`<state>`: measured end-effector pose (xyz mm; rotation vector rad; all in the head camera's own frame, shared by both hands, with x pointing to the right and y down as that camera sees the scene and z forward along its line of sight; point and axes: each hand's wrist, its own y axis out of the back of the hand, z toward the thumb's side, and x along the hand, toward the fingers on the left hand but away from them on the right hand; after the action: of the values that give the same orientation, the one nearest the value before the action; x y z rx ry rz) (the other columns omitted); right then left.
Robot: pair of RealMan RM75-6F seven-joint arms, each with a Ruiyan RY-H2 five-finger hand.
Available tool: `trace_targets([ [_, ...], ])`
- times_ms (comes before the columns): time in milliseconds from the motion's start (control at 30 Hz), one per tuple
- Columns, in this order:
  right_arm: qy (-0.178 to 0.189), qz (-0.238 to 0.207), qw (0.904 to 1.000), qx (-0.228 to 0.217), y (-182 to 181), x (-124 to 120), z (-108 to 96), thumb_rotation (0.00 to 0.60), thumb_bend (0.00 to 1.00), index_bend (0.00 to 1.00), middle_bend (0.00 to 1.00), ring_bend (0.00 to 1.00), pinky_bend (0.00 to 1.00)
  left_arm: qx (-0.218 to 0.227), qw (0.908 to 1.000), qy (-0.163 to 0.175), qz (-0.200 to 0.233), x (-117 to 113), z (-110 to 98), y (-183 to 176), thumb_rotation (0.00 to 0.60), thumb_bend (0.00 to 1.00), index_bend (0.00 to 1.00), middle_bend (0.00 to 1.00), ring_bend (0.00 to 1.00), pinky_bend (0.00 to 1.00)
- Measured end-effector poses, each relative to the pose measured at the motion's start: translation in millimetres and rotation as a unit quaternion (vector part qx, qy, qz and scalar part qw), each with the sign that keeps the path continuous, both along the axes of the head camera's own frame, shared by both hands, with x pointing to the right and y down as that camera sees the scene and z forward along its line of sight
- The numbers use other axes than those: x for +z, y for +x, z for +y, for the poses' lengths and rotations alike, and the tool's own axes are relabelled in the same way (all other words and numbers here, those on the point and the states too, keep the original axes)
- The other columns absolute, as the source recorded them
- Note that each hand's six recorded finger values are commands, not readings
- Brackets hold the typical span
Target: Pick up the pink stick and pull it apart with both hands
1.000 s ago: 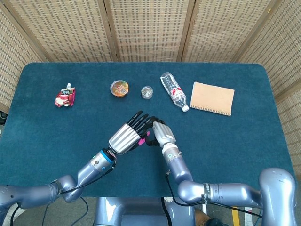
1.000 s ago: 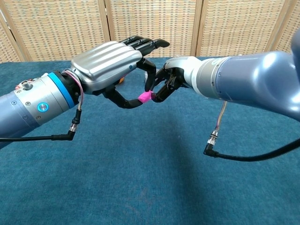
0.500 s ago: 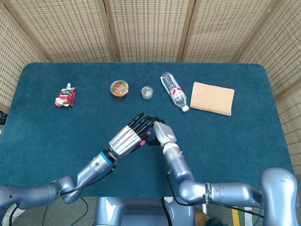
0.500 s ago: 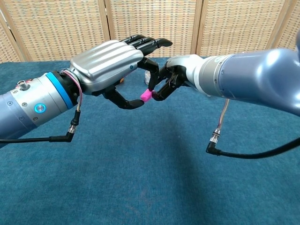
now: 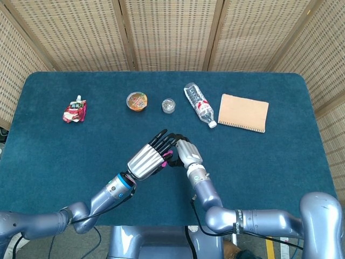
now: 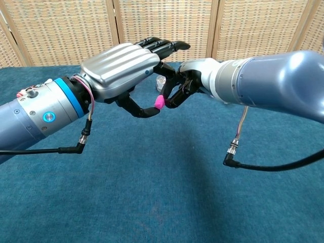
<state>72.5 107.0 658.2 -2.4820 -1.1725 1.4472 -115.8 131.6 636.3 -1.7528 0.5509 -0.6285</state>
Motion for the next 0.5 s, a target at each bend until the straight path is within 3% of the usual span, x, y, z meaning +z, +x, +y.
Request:
trace_targets([
  [500,-0.003,0.000,1.0000,0.001,0.6,2.1,1.4,0.600,0.63,0.67,0.21,0.00,0.00,-0.007,1.0000,-0.005,0.001,3.3,-2.6,-2.4,0.600,0.37,0.59,0.00,0.00,0.00],
])
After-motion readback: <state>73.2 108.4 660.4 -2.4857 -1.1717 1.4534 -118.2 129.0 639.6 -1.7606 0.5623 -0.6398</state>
